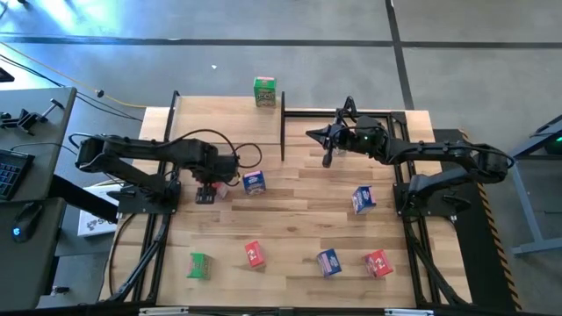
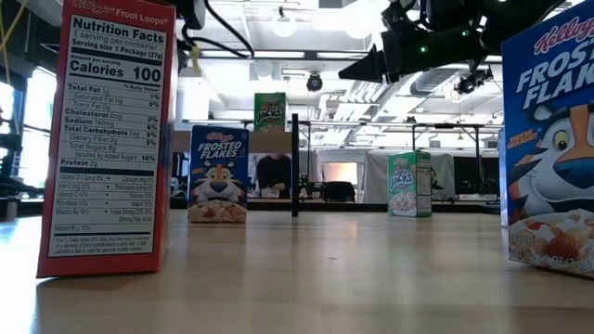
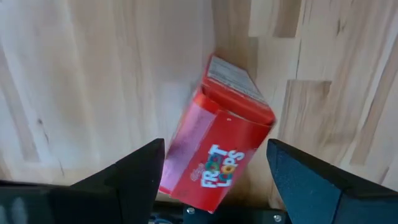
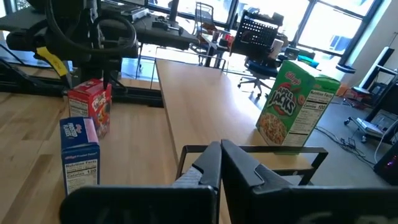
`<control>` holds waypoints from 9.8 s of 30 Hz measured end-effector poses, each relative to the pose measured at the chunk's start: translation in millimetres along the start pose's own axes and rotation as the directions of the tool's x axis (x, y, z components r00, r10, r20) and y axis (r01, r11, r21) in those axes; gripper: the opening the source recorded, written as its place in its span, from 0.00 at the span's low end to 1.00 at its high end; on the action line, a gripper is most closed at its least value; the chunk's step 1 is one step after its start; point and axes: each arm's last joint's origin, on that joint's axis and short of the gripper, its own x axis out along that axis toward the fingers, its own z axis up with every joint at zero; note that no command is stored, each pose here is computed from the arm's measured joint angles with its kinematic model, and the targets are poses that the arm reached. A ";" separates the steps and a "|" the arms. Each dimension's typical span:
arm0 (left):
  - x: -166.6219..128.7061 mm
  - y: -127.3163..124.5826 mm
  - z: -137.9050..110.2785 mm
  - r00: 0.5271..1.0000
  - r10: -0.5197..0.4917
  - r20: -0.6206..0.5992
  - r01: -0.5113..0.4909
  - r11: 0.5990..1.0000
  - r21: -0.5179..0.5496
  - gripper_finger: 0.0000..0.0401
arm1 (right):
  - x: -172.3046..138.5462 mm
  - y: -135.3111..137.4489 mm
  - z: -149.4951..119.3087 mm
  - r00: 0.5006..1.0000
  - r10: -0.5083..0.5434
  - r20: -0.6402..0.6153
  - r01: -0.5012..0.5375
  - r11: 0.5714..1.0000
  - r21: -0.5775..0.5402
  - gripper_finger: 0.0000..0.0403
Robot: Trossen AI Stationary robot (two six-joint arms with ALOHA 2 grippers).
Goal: Stack cereal on shelf
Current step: Put the top red cereal box on the shelf
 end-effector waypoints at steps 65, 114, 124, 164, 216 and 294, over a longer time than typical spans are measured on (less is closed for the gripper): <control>-108.5 189.5 44.3 0.943 0.317 0.104 -0.305 0.945 -0.120 0.33 | -0.6 6.9 -6.7 0.983 0.180 -0.036 -0.180 0.984 -0.005 0.00; -104.4 220.7 33.9 0.929 0.324 0.179 -0.283 0.933 -0.222 0.48 | -0.5 6.8 -5.8 0.983 0.180 -0.028 -0.179 0.984 0.020 0.00; -105.4 222.1 35.4 0.920 0.341 0.194 -0.293 0.926 -0.238 0.48 | -0.5 6.8 -5.8 0.983 0.180 -0.028 -0.179 0.984 0.020 0.00; -105.9 223.0 35.1 0.919 0.331 0.213 -0.268 0.923 -0.275 0.47 | -0.5 6.8 -5.9 0.983 0.180 -0.028 -0.180 0.983 0.023 0.00; -20.0 170.0 -45.1 0.540 0.759 0.365 -0.127 0.502 -0.855 0.03 | -0.6 6.9 -6.4 0.983 0.181 -0.035 -0.181 0.983 0.021 0.00; 39.2 170.1 -5.6 0.415 0.616 0.669 -0.081 0.758 -0.648 0.01 | -0.9 7.4 -9.3 0.982 0.178 -0.067 -0.178 0.984 0.006 0.00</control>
